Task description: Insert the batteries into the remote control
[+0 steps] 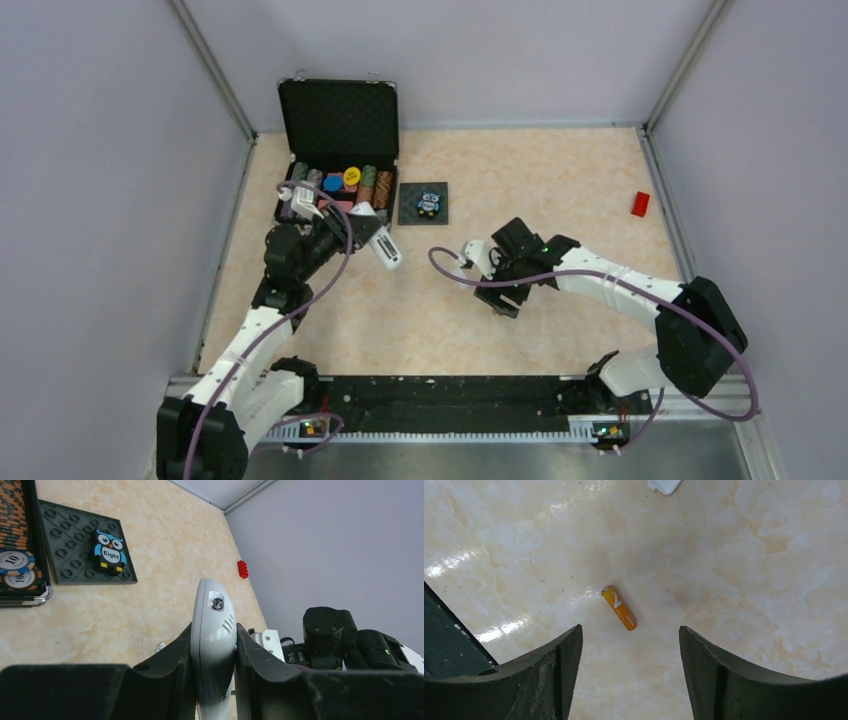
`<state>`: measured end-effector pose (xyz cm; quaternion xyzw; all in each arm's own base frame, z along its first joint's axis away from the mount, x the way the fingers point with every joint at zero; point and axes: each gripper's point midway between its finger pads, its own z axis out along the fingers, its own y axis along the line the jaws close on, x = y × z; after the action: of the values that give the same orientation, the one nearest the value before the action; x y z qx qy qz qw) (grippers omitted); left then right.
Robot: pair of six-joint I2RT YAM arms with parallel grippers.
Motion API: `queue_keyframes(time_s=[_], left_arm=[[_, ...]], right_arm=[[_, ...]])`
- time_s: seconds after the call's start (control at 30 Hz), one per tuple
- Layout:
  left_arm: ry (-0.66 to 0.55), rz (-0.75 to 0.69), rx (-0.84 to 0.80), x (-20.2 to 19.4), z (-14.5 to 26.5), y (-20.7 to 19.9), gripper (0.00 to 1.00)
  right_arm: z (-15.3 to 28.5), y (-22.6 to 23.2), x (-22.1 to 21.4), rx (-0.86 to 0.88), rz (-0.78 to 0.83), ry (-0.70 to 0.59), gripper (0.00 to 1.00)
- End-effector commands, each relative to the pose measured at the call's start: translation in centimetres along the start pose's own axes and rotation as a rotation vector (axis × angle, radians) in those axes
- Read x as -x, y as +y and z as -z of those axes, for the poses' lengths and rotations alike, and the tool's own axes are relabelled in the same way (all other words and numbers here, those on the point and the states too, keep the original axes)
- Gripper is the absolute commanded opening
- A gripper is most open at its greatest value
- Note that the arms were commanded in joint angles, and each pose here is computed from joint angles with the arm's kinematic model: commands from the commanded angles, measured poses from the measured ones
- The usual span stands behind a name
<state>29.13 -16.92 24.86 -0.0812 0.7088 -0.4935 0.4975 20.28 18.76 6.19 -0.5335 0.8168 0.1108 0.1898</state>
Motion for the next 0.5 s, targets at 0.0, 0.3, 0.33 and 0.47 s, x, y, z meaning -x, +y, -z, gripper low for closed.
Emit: queue_keyframes(time_s=[0.0,0.3,0.33,0.47], left_arm=[[-0.082,-0.058,-0.033,2.7,-0.1,-1.6,0.00],[-0.095,-0.050,-0.011,3.2,-0.3,-0.7,0.00],[-0.097,-0.047,-0.007,3.2,-0.3,-0.5,0.00],[-0.102,-0.039,-0.006,3.4,-0.3,-0.3,0.00]], right_arm=[[-1.1,0.5,0.3,0.039,0.121,0.007,0.69],[-3.1,0.2,-0.5,-0.024,0.201,0.056,0.58],[-3.3,0.0,-0.3,-0.041,0.197,0.049,0.55],[-3.7,-0.2,-0.2,-0.057,0.184,0.038,0.47]])
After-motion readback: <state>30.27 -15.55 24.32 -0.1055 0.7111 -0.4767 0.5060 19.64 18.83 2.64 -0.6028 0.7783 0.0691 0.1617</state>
